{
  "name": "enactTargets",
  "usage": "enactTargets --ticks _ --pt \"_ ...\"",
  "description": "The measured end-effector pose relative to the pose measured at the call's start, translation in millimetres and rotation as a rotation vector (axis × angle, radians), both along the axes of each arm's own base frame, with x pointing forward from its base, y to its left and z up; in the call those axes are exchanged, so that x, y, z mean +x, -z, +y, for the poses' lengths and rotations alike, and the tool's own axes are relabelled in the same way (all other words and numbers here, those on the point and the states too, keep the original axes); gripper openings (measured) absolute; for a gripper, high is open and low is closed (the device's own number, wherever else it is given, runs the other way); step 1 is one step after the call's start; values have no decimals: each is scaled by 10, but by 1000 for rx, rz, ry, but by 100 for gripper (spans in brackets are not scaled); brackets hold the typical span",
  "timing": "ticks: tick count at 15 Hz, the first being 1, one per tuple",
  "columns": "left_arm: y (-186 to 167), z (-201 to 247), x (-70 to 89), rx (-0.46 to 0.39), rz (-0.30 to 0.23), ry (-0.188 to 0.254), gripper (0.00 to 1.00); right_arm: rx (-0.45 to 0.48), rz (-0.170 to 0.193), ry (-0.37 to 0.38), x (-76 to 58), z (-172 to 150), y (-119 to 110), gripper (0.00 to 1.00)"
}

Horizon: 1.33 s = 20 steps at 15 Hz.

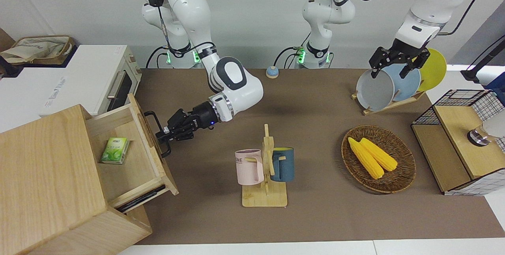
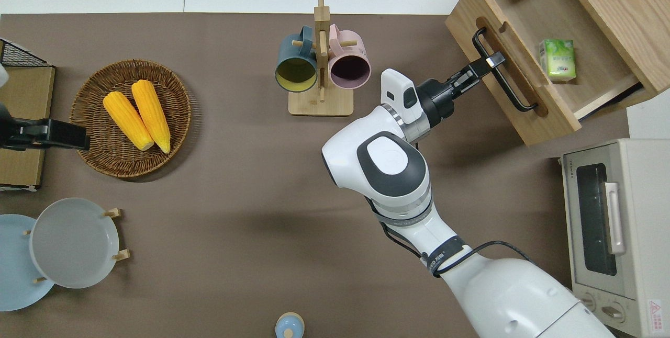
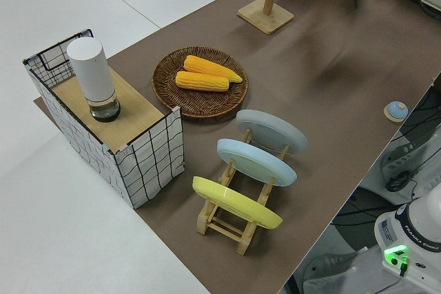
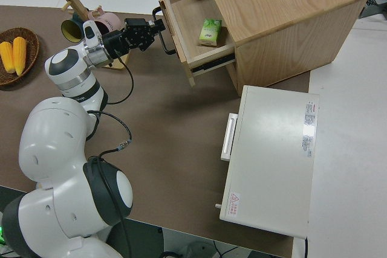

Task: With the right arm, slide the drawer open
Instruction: 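Pull the handle toward the robot with the right gripper, sliding the drawer out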

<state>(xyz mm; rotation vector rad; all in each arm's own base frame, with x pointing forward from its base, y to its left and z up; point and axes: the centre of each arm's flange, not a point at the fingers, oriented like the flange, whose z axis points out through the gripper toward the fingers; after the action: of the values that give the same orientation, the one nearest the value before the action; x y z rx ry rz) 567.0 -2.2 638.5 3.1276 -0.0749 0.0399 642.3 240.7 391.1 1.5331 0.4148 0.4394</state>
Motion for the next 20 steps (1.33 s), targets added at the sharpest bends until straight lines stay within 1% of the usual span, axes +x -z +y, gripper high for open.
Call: enactTargets --ticks 2,4,12,20 --pt "0 0 0 0 0 0 99 3 14 5 -47 95 -20 18" --pt "0 0 0 0 0 0 100 4 17 1 -98 196 -26 18" --pt "0 0 0 0 0 0 100 30 34 -21 -406 736 -66 18" --pt "0 0 0 0 0 0 100 40 45 -37 -621 1043 -75 18"
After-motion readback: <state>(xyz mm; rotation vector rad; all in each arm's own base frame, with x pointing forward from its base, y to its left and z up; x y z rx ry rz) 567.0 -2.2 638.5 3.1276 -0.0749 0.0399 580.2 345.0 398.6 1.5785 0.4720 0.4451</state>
